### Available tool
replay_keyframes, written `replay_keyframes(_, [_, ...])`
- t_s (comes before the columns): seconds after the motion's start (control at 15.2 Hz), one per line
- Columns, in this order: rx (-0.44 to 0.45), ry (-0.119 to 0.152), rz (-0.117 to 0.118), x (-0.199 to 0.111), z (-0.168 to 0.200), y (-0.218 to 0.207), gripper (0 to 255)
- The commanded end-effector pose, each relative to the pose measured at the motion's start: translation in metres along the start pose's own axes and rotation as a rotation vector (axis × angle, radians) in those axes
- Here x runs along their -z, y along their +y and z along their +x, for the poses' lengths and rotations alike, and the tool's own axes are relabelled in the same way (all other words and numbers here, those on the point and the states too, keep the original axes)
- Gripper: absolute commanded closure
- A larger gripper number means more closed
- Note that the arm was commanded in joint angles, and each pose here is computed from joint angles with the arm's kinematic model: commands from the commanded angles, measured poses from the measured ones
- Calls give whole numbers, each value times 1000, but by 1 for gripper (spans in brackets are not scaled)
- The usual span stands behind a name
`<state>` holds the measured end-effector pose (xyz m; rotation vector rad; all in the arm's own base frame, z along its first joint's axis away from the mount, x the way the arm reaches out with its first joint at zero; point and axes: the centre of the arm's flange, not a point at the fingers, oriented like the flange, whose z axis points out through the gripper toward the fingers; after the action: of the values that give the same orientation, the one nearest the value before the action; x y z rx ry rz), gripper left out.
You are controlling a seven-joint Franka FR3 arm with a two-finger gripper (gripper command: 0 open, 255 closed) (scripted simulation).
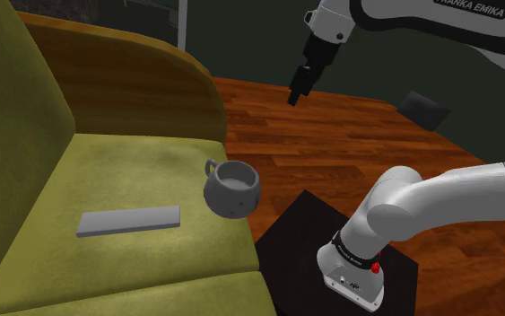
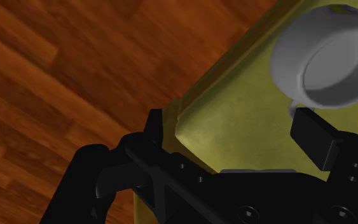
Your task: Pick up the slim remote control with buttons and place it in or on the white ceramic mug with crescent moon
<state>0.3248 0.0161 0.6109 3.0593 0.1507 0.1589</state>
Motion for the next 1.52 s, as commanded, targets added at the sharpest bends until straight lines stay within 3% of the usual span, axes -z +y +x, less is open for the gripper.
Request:
replay_keyframes(0.0, [0,0,0,0,0,0,0])
replay_keyframes(0.73, [186,-29,36,-67,76,-102,0])
replay_keyframes(1.45, [372,-57,73,-132,129,-219,0])
